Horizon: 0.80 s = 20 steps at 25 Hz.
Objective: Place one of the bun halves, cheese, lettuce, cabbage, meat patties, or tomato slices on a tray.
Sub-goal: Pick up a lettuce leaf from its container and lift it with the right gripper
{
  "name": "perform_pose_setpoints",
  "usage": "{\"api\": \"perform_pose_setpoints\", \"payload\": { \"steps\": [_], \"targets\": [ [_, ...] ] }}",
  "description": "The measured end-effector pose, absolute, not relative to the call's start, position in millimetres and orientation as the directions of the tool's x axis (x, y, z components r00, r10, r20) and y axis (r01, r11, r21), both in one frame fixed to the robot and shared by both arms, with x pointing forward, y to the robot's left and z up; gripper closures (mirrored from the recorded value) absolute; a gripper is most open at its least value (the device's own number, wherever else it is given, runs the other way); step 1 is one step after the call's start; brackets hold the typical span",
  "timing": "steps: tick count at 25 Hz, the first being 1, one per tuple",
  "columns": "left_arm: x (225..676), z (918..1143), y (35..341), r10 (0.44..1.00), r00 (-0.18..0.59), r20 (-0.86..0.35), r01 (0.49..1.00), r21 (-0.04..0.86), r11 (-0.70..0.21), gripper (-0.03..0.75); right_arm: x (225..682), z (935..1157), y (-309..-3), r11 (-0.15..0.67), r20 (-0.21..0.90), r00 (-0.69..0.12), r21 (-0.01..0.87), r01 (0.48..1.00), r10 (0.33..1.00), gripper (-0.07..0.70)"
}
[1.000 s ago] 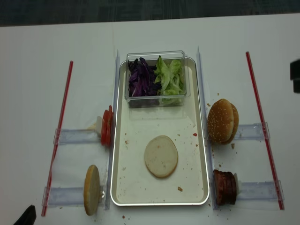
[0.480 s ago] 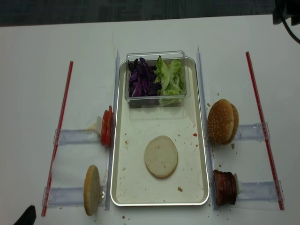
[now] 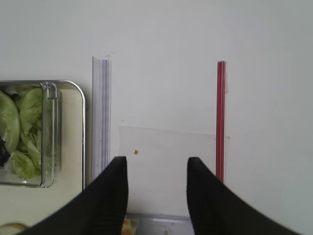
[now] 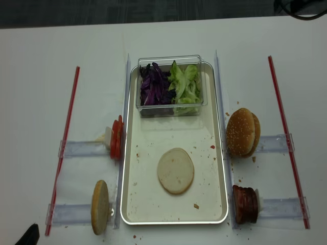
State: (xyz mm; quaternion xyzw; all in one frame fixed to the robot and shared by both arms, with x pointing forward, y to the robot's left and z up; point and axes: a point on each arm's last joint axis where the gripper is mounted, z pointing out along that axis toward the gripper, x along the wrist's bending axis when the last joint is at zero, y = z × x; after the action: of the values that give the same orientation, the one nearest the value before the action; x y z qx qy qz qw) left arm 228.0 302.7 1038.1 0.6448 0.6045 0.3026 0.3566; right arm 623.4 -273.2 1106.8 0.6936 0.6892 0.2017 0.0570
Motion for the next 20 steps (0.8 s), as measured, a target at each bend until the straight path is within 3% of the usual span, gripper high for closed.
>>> {"api": "perform_pose_setpoints", "payload": {
  "steps": [7, 20],
  "targets": [
    [228, 1038, 303, 0.995, 0.086, -0.041, 0.564, 0.826, -0.015, 0.099, 641, 1084, -272, -0.05, 0.212, -0.021, 0.327, 0.944, 0.977, 0.315],
    [228, 1038, 303, 0.995, 0.086, -0.041, 0.564, 0.826, -0.015, 0.099, 652, 1068, -272, -0.058, 0.211, -0.012, 0.324, 0.944, 0.977, 0.315]
  ]
}}
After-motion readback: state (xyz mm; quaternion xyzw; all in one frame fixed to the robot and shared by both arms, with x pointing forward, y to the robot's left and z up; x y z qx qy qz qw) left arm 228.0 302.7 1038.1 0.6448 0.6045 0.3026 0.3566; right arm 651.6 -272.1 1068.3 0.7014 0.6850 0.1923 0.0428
